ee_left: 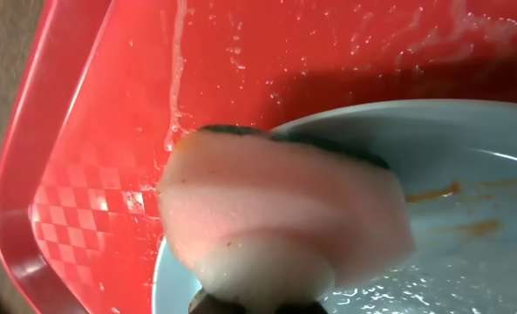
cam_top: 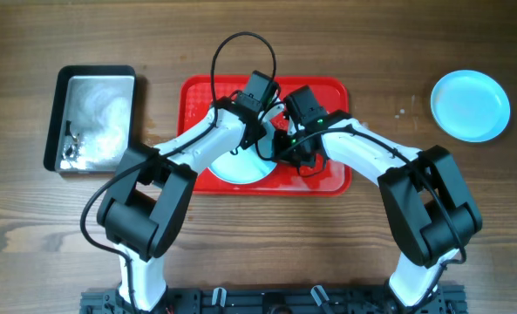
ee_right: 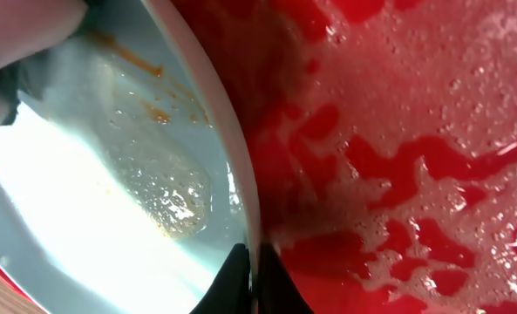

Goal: Clean dirty plates on tray and stack at the side
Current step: 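Scrub the tilted plate with the sponge in the left gripper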

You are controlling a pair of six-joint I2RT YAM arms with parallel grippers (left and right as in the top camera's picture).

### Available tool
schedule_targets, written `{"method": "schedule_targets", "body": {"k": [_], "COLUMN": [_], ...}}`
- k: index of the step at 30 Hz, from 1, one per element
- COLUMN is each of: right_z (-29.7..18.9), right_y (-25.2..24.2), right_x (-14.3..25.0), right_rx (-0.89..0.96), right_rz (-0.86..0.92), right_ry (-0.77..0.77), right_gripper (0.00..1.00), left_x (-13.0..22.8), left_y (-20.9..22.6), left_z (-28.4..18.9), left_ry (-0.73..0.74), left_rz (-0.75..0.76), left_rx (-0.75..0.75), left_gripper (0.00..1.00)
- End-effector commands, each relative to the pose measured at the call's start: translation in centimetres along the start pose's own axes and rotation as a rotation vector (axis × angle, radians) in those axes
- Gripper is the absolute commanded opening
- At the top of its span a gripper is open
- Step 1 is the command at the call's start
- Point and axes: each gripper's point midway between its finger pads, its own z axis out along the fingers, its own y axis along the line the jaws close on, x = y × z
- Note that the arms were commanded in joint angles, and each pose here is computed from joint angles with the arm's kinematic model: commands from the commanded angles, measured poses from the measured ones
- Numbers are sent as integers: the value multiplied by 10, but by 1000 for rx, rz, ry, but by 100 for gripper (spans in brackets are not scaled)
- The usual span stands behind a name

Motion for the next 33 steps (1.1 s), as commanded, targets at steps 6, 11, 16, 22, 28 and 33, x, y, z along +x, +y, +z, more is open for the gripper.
{"method": "schedule_targets", "body": {"k": [6,11,16,22,28,33], "right_z": [5,5,5,5,5,5], "right_y": [13,13,13,14,13,13], "right_x": [5,5,5,5,5,5], "right_rx": [-32,-32,-32,-33,-32,-32], "right_rz": [-120,-120,-120,-120,-119,-119], "right_ry": [15,15,15,15,16,16], "right_gripper": [4,4,4,4,4,4], "left_x": [-16,29,25,25,17,17], "left_y": [-98,-86,-130,-138,-107,-54], "left_z": [-3,-1,-25,-35,-14,9], "left_ry": [-9,211,267,289,202,144], "left_rz": [93,-501,-647,-671,-690,-880], "left_rx": [187,191,624,718,586,441], "left_gripper": [4,4,4,4,4,4]}}
